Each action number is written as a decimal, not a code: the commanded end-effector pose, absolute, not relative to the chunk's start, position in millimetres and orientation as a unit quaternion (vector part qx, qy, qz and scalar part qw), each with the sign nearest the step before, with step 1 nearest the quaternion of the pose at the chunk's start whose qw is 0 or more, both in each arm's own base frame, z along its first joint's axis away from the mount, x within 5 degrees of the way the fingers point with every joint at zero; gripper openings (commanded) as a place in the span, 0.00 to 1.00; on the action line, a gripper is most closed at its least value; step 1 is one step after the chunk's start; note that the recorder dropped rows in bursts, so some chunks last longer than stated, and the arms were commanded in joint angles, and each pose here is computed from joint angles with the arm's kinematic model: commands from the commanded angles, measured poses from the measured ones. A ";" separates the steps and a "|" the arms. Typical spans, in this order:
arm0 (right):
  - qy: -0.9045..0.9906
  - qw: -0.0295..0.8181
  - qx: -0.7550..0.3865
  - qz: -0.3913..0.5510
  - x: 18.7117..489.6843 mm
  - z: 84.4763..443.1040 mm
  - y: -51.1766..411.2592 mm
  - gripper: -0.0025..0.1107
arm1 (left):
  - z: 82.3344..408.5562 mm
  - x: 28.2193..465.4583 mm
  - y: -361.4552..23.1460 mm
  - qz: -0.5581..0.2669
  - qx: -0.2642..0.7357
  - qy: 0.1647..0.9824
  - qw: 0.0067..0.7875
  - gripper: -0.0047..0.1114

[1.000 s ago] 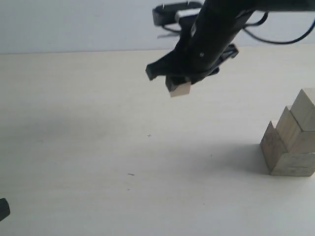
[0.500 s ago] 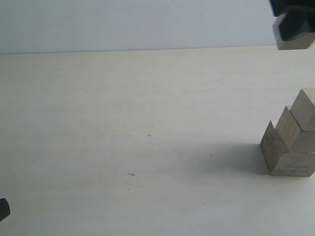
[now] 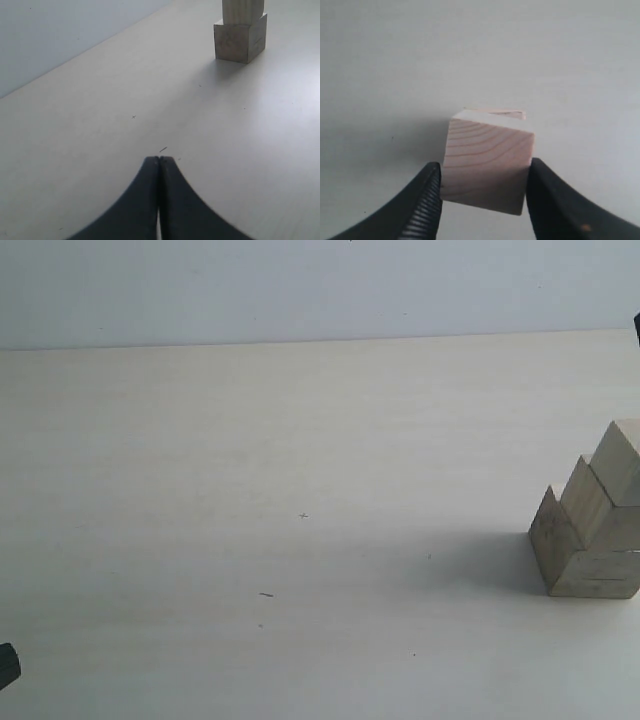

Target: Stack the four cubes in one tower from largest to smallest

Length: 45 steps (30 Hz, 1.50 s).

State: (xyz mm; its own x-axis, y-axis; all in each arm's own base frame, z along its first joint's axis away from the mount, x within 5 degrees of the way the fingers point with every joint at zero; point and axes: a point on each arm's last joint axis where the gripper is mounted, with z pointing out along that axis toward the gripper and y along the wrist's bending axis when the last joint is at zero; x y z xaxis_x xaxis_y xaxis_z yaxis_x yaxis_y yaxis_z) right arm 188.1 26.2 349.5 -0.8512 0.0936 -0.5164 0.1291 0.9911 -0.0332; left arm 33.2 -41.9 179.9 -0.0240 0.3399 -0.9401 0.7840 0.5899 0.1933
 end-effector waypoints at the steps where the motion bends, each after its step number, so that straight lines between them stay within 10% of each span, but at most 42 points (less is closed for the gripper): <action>1: 0.963 0.258 0.070 -0.039 187.6 339.2 19.3 0.11 | 180.9 33.1 -41.6 -0.198 0.404 0.686 0.572 0.04; 45: 0.973 0.231 -0.016 -0.012 199.0 340.8 2.5 0.11 | 180.9 33.1 -41.6 -0.198 0.404 0.686 0.572 0.04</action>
